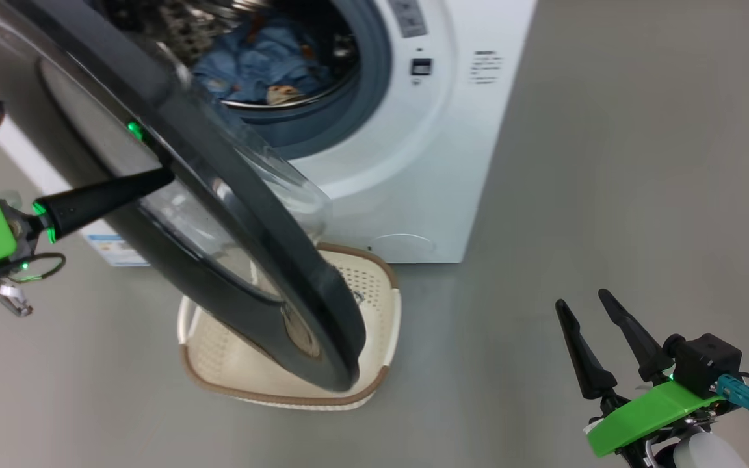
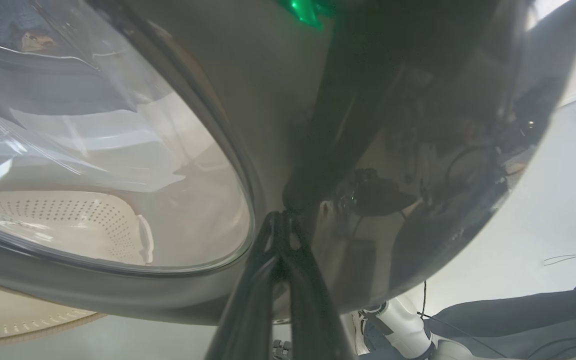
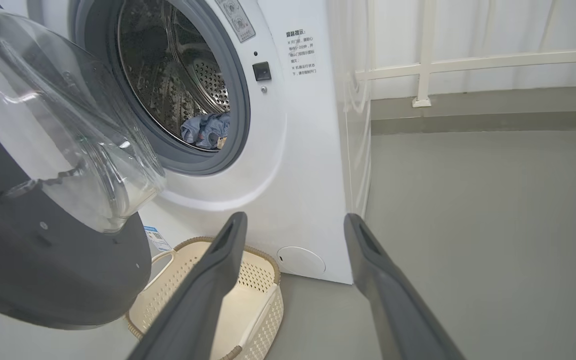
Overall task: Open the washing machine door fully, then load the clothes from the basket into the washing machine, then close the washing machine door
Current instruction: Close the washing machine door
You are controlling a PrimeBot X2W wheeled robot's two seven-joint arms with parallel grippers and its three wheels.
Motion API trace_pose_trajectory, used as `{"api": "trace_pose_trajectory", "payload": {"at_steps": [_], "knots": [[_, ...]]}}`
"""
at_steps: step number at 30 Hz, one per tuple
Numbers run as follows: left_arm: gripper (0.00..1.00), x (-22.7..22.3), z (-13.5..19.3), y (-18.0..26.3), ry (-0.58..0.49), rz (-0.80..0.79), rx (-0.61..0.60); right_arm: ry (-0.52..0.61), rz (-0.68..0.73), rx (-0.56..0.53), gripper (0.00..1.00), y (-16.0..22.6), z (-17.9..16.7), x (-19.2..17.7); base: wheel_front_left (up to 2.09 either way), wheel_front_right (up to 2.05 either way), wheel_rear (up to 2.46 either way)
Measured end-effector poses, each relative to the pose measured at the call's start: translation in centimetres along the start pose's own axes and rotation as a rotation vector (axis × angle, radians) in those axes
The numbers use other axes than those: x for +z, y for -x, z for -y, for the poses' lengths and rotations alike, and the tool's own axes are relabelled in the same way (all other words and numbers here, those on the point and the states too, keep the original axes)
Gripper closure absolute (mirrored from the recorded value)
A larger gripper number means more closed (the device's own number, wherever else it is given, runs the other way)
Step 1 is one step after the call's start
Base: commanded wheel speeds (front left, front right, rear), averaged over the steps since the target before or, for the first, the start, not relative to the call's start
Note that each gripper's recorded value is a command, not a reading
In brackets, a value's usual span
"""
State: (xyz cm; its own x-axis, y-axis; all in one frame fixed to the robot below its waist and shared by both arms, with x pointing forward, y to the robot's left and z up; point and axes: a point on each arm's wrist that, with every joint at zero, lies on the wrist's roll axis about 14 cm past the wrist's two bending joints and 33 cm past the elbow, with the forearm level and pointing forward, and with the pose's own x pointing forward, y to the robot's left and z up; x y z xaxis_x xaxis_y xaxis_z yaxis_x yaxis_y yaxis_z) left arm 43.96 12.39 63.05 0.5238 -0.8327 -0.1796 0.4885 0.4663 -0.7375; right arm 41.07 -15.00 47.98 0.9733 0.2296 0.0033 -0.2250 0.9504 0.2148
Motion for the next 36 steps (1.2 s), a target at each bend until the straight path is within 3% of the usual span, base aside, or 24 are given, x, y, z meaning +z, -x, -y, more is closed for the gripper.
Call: {"api": "trace_pose_trajectory", "payload": {"at_steps": [17, 26, 32, 33, 34, 36], "knots": [[1.00, 2.0, -0.9, -5.4, 0.013, 0.061, -0.028, 0.005, 0.019, -0.135, 0.00, 2.8, 3.8, 0.8, 0.00, 0.00, 0.00], [1.00, 2.1, -0.5, -4.5, 0.006, 0.100, -0.017, 0.008, 0.036, -0.118, 0.00, 2.6, 3.2, 1.4, 0.00, 0.00, 0.00], [1.00, 0.3, -2.8, -1.9, 0.072, 0.150, 0.052, 0.009, 0.044, -0.084, 0.00, 2.1, 2.3, 1.7, 0.00, 0.00, 0.00], [0.96, 0.0, -3.2, -1.4, 0.081, 0.156, 0.064, 0.010, 0.044, -0.080, 0.00, 2.1, 2.2, 1.7, 0.00, 0.00, 0.00], [0.80, -0.3, -3.4, -1.0, 0.089, 0.164, 0.074, 0.011, 0.044, -0.076, 0.00, 2.1, 2.1, 1.7, 0.00, 0.00, 0.00], [0.62, -1.0, -3.9, -0.2, 0.100, 0.176, 0.094, 0.012, 0.034, -0.071, 0.00, 2.3, 1.9, 1.4, 0.00, 0.00, 0.00]]}}
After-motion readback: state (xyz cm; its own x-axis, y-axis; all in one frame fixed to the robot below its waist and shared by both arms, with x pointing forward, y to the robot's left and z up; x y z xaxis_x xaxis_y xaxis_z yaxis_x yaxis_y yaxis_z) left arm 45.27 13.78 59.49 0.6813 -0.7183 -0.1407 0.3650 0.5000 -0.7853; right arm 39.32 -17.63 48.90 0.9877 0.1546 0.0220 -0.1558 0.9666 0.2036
